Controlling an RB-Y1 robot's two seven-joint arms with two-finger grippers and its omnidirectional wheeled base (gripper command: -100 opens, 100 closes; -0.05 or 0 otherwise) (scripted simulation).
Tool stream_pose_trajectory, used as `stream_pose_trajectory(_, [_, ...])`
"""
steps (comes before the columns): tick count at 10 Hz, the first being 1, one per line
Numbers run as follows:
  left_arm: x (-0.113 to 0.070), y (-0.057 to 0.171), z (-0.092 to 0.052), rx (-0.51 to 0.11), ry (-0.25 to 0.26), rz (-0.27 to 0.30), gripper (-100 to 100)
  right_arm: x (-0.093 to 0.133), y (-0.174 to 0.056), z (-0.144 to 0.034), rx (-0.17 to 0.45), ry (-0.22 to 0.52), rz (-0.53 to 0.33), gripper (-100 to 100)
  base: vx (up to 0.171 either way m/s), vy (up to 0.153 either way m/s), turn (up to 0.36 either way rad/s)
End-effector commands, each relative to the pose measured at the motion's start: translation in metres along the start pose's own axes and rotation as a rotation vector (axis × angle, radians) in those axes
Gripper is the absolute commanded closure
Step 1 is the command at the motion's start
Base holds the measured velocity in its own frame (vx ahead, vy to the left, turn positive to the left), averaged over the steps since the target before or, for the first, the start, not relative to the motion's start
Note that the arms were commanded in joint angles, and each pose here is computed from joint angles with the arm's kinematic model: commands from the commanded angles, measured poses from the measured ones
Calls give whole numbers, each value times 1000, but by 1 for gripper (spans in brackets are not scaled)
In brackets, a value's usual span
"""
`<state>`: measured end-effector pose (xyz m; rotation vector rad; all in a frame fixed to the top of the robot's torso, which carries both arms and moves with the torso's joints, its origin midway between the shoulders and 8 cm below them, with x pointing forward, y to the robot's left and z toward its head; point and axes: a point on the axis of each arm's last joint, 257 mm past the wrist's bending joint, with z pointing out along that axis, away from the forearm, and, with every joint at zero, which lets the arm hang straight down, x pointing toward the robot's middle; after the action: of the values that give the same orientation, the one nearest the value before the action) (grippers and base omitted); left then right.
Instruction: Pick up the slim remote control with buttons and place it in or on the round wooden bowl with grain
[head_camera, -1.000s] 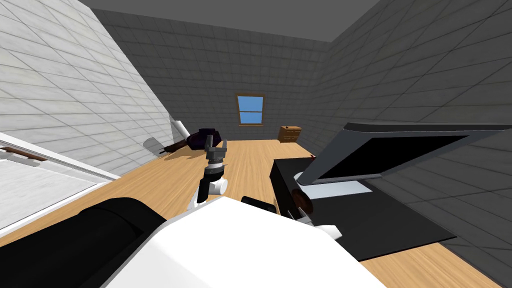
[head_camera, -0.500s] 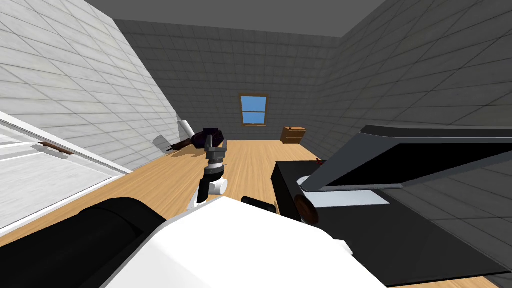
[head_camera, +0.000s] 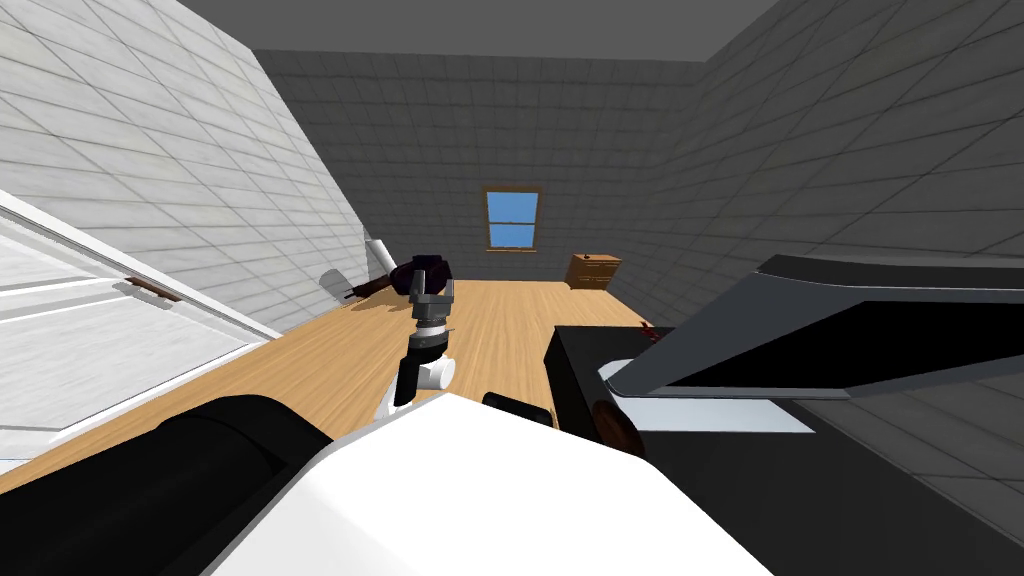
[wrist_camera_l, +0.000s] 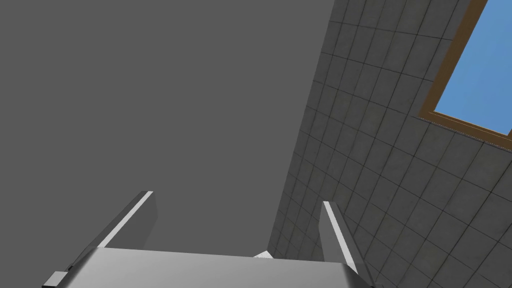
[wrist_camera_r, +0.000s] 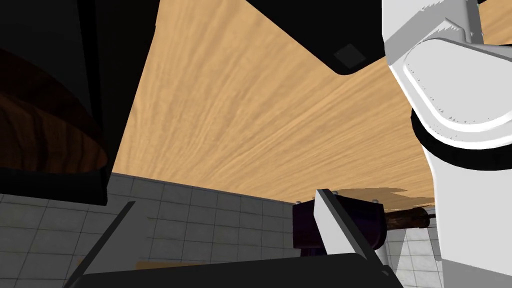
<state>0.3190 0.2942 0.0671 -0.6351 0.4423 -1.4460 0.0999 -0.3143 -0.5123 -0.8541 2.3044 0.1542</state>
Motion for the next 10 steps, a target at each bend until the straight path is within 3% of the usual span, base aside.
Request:
stream_pose_trajectory(1, [0, 0, 0, 0, 0, 0, 0, 30, 8, -6, -34, 71, -82, -100, 35, -26, 122])
stream_pose_trajectory(4, [0, 0, 0, 0, 0, 0, 0, 91, 19, -25, -100, 211, -225, -100, 71, -53, 138])
stream_pose_trajectory(5, [0, 0, 0, 0, 0, 0, 0, 94, 19, -26, -103, 219, -230, -100, 43, -33, 63])
stream_pose_trajectory(7, [0, 0, 0, 0, 0, 0, 0, 142, 23, -49, -170, 330, -368, -100, 58, -51, 160])
stream_pose_trajectory(8, [0, 0, 0, 0, 0, 0, 0, 146, 24, -51, -174, 339, -375, -100, 61, -69, 65])
stream_pose_trajectory(9, [0, 0, 0, 0, 0, 0, 0, 163, 24, -62, -207, 381, -446, -100, 47, -50, 103])
stream_pose_trajectory(10, [0, 0, 0, 0, 0, 0, 0, 168, 24, -65, -208, 392, -443, -100, 34, -35, 60])
